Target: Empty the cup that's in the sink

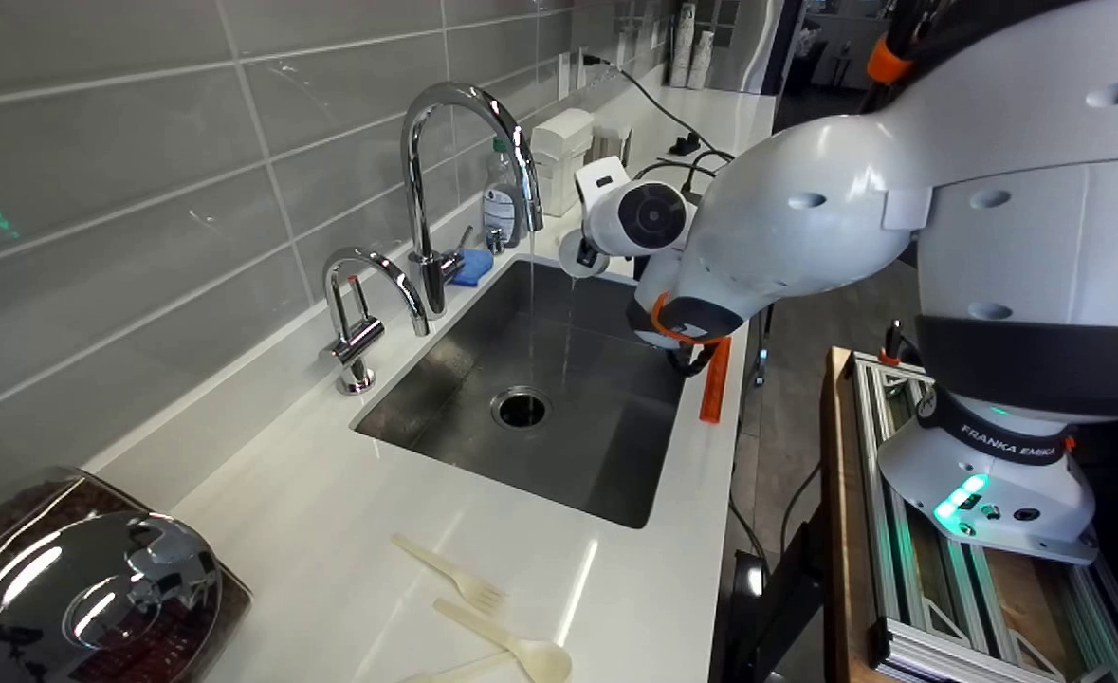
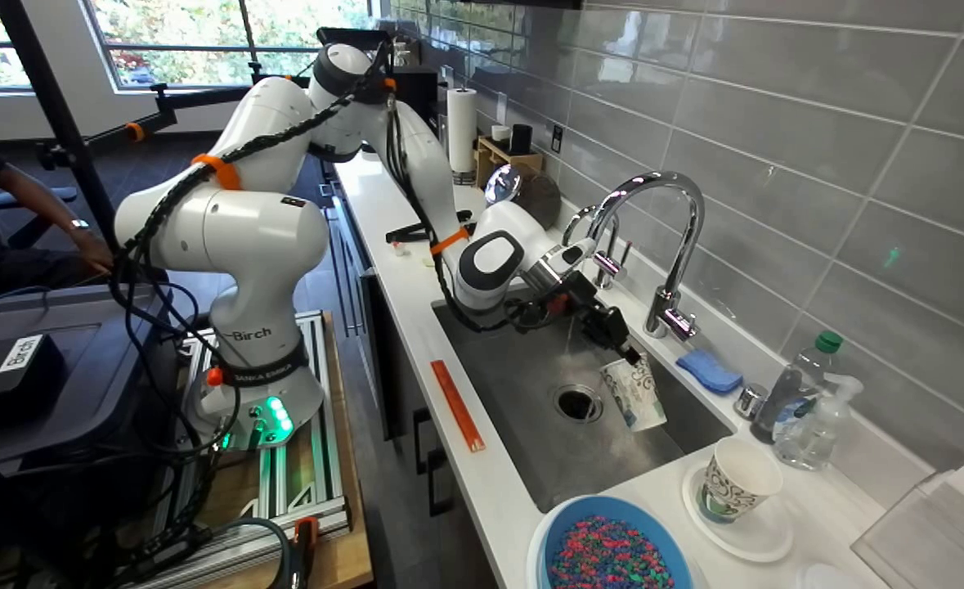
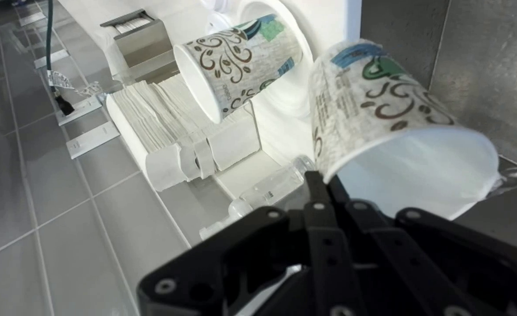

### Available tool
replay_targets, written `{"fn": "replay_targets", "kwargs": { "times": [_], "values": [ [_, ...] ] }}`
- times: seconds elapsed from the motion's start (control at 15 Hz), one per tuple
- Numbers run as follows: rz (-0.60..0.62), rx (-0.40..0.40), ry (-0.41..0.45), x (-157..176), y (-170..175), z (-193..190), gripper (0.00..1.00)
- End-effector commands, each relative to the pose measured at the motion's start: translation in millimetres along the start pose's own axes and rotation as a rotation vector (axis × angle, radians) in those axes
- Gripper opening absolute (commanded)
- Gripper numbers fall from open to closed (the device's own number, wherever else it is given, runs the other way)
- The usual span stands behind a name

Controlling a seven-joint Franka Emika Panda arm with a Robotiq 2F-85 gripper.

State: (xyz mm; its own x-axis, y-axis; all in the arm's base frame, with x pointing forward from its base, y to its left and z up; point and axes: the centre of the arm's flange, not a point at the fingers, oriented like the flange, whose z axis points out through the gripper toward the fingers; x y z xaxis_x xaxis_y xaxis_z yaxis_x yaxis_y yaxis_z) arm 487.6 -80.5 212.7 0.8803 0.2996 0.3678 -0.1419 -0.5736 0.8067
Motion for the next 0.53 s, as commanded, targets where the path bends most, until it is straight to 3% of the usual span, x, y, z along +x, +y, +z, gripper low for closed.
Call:
{"fn": "replay_targets", "kwargs": {
  "times": [0.0,0.47],
  "values": [
    [-0.052,-0.074,0.004,3.6,-1.3,-7.9,0.01],
    [-0.098,-0.126,0.026,6.3,0.5,-13.9,0.01]
  ]
}}
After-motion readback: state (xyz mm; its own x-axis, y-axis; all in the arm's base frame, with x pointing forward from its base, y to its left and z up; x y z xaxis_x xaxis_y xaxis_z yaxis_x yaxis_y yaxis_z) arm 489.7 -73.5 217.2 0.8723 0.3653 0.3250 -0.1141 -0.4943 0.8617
